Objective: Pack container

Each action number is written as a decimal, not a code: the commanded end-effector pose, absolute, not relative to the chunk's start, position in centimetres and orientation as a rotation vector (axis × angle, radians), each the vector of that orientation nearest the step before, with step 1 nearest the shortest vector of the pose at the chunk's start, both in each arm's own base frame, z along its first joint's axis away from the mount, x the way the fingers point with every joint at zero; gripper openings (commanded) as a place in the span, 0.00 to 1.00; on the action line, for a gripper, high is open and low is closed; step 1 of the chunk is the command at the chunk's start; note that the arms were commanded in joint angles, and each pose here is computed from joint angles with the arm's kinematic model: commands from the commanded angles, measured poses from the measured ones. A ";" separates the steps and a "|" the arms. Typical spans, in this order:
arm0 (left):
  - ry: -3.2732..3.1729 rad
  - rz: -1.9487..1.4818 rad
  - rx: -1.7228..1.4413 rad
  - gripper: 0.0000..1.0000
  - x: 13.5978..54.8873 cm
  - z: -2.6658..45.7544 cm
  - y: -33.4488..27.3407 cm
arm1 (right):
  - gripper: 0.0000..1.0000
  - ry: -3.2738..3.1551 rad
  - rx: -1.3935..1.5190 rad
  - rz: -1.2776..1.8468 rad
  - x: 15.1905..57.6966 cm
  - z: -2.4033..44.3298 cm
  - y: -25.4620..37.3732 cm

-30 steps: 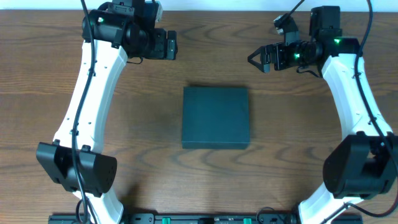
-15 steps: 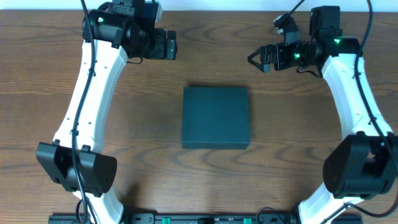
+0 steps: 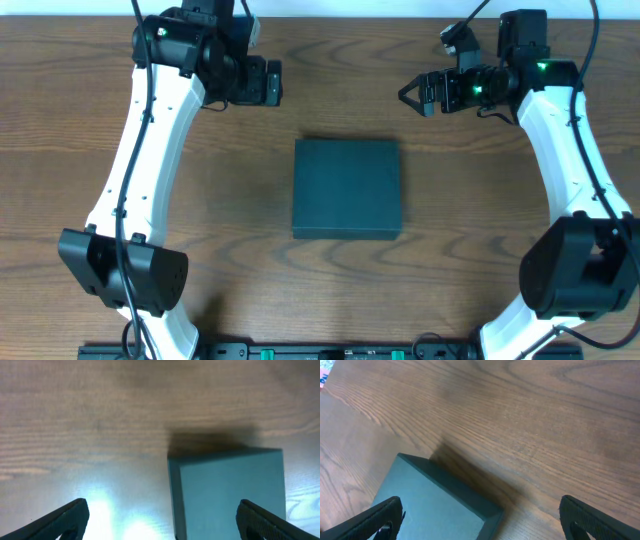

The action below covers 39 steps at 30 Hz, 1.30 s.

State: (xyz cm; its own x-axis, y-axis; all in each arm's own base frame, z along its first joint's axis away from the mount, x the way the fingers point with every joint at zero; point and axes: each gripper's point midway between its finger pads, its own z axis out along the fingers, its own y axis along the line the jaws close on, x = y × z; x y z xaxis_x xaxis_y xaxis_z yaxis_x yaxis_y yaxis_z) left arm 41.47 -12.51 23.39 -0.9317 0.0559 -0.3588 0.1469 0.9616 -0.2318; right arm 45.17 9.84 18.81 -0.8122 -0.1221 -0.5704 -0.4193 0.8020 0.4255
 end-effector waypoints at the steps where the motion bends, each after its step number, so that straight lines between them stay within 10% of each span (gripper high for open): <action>1: 2.794 -0.329 0.120 0.95 41.1 22.8 -11.9 | 0.99 2.417 -0.390 0.730 45.4 20.8 9.6; 17: 2.503 -0.215 0.139 0.95 30.9 31.2 -7.8 | 0.99 2.417 -0.390 0.730 45.4 20.8 9.6; 27: 2.249 -0.240 0.026 0.95 22.3 28.8 -4.1 | 0.99 2.417 -0.390 0.730 45.4 20.8 9.6; 39: 2.040 -0.224 -0.206 0.95 21.4 20.0 -1.1 | 0.99 2.417 -0.390 0.730 45.4 20.8 9.6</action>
State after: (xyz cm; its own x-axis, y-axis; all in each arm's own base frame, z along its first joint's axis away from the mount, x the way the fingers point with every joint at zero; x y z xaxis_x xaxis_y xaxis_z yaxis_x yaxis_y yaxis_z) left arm 21.60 -1.85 21.93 -0.4873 -0.1850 -0.8534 0.0005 0.9772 -0.2121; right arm 45.24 9.73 18.85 -0.8122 -0.1200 -0.5709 -0.4148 0.8070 0.4204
